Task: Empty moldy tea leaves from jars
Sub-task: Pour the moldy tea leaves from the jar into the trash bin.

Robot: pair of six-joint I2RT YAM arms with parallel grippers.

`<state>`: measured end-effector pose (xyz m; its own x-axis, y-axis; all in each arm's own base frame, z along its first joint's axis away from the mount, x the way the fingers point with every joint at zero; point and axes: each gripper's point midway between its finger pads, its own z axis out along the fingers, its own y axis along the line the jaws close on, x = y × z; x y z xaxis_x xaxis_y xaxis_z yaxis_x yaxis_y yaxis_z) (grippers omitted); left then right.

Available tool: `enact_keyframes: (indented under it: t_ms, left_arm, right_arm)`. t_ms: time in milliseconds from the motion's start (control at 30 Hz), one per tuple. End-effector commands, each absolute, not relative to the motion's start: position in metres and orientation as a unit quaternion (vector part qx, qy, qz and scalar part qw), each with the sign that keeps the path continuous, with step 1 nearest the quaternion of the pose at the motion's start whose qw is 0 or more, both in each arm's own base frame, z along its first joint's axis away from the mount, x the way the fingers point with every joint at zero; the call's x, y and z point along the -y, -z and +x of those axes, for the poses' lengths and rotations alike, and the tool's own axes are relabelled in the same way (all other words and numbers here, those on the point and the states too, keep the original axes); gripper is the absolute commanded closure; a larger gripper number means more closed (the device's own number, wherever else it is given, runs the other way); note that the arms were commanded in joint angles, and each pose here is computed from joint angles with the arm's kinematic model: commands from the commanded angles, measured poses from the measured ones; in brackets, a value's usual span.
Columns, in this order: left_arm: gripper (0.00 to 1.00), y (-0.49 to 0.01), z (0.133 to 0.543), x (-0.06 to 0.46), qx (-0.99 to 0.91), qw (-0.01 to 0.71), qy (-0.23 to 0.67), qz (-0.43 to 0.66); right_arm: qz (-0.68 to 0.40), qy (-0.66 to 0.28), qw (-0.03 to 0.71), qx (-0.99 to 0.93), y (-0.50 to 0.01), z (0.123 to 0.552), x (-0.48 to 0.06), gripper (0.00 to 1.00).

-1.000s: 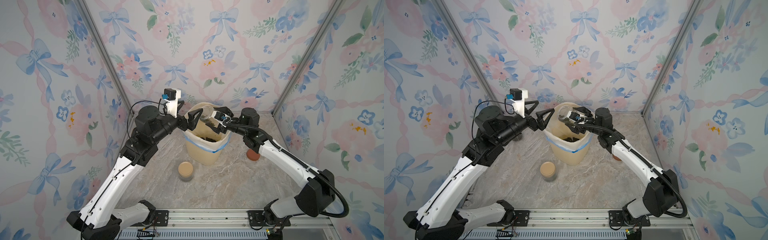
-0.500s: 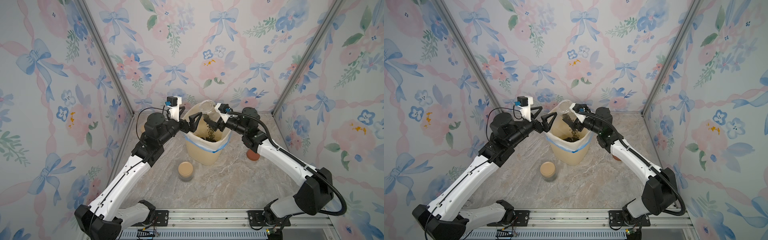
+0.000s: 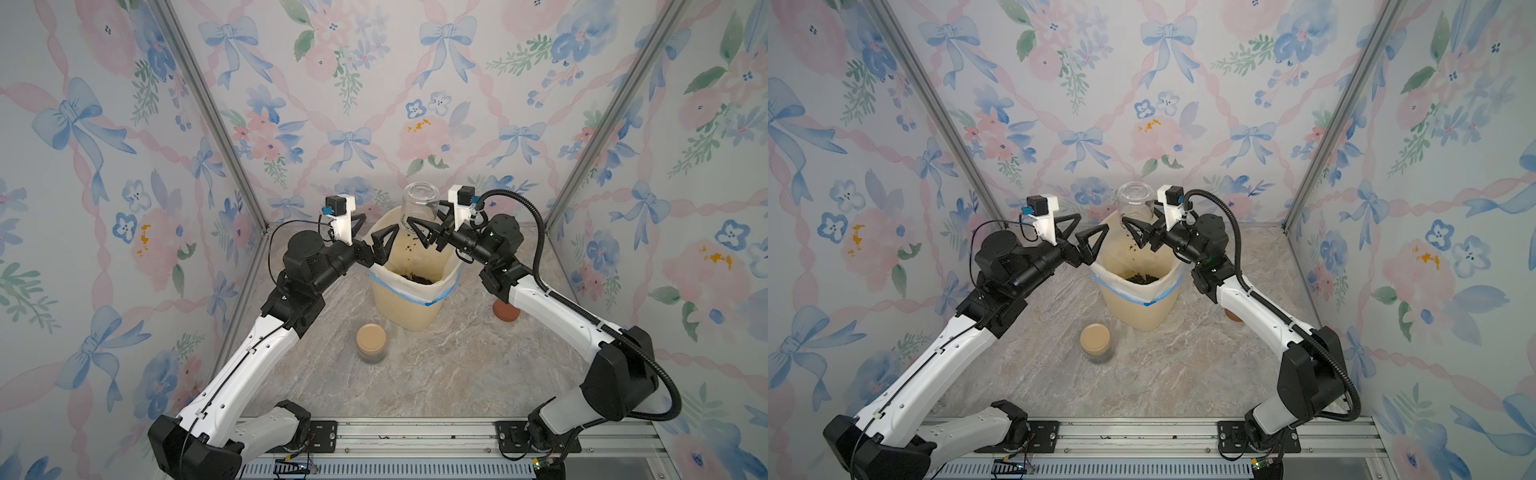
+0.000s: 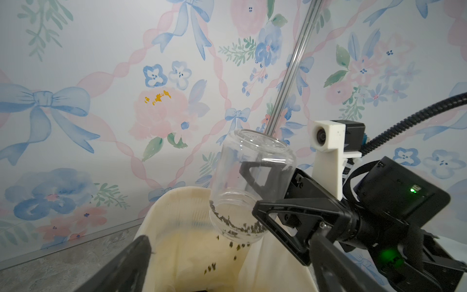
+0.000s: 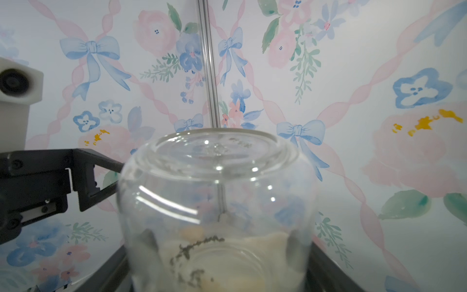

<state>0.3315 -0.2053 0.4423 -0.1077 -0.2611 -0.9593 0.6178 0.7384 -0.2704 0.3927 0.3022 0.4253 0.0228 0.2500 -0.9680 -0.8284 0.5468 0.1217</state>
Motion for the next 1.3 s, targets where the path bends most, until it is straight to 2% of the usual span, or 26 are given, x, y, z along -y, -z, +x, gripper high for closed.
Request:
enact_keyframes:
  t_ms: [0, 133, 333, 733, 1267]
  left_arm:
    - [0.02, -0.455, 0.325, 0.203, -0.646, 0.665, 0.350, 0.135]
    - [0.02, -0.454, 0.327, 0.202, -0.647, 0.662, 0.354, 0.135]
    - [0.02, -0.451, 0.328, 0.210, -0.648, 0.650, 0.369, 0.147]
    - [0.02, -0.437, 0.337, 0.248, -0.652, 0.594, 0.421, 0.212]
    - [0.02, -0.449, 0.349, 0.270, -0.633, 0.585, 0.439, 0.254]
  right_arm:
    - [-0.216, -0.455, 0.693, -0.515, -0.464, 0.383, -0.292, 0.44]
    - [-0.213, -0.465, 0.686, -0.518, -0.462, 0.383, -0.295, 0.45]
    - [-0.273, -0.413, 0.680, -0.541, -0.448, 0.371, -0.314, 0.44]
    - [-0.282, -0.385, 0.684, -0.552, -0.444, 0.369, -0.303, 0.43]
    - [-0.309, -0.348, 0.682, -0.564, -0.442, 0.358, -0.301, 0.43]
